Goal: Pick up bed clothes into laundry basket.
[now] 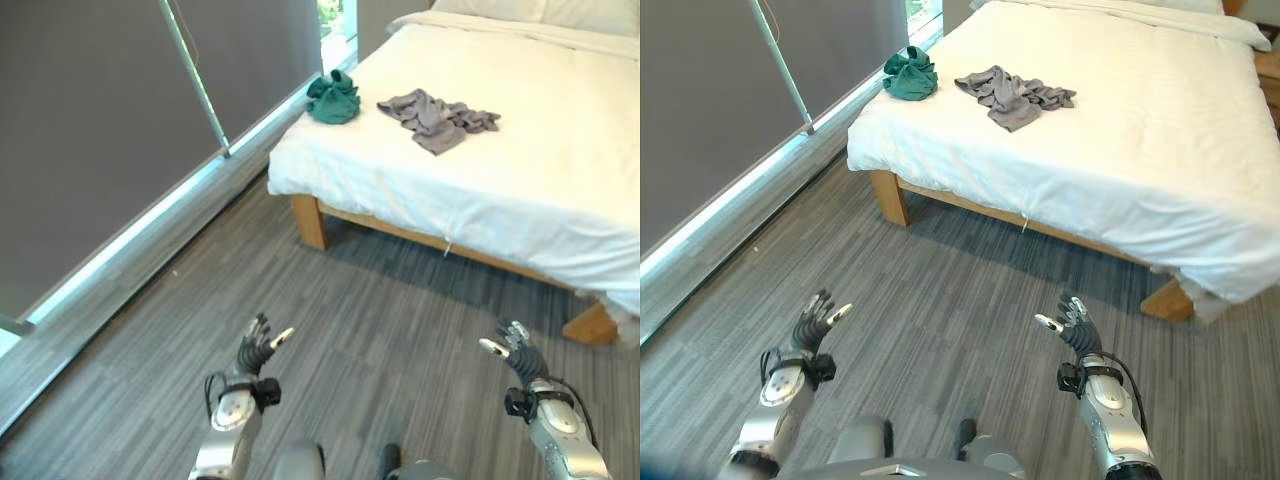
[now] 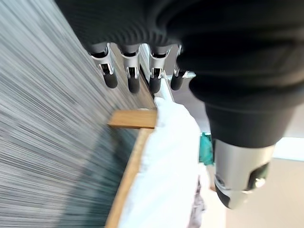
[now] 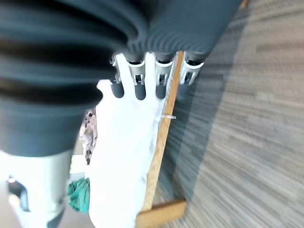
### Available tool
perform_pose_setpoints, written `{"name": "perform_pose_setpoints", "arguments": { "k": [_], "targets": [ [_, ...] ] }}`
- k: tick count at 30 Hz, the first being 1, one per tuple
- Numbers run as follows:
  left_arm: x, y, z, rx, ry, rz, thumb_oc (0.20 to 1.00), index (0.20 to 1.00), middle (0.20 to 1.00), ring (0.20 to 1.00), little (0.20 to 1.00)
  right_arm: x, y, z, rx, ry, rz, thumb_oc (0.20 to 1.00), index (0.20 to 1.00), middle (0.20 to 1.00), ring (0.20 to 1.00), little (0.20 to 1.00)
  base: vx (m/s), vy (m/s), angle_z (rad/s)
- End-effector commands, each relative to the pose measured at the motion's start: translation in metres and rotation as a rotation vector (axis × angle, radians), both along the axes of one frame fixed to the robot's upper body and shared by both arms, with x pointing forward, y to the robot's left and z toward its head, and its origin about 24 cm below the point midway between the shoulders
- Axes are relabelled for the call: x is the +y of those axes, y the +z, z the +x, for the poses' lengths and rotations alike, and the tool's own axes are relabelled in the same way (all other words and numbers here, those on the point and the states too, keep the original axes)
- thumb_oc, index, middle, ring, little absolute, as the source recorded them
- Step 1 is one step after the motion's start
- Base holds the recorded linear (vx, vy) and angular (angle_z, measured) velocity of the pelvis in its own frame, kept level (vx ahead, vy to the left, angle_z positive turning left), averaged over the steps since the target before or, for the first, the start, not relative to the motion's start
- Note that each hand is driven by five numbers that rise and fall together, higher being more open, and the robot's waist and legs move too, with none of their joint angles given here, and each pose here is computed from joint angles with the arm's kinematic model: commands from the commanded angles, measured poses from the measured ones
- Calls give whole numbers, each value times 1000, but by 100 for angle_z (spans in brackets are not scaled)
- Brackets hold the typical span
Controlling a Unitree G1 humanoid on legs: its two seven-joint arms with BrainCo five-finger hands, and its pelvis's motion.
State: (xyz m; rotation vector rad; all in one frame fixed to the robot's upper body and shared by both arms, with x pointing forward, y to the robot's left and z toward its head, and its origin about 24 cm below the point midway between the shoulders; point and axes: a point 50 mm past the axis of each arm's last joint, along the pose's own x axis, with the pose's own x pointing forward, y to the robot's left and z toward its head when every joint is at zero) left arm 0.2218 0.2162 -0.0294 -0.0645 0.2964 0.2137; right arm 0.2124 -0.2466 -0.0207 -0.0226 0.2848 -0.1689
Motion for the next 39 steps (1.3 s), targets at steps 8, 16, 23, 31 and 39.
{"name": "perform_pose_setpoints", "arguments": {
  "k": [8, 16, 23, 31, 39],
  "targets": [
    [25, 35, 10, -162, 21, 112, 1000, 1000, 1000, 1000, 1000, 11, 41, 20, -187, 126, -64, 1000, 1000, 1000, 1000, 1000, 714, 78, -61],
    [32, 43, 16, -186, 45, 135, 1000, 1000, 1000, 1000, 1000, 37, 34, 28, -192, 134, 32, 1000, 1000, 1000, 1000, 1000, 443, 187, -42],
    [28, 41, 14, -172, -27, 160, 1000, 1000, 1000, 1000, 1000, -3, 57, 18, -229, 86, -153, 1000, 1000, 1000, 1000, 1000, 405, -80, 74],
    [15, 17, -11, -76, -100, 66, 1000, 1000, 1000, 1000, 1000, -74, 117, 45, -240, 21, -524, 1000, 1000, 1000, 1000, 1000, 138, -104, 37],
    [11, 14, -18, -50, -152, 29, 1000, 1000, 1000, 1000, 1000, -81, 143, 92, -144, 106, -779, 1000, 1000, 1000, 1000, 1000, 45, -36, 14]
  ]
}}
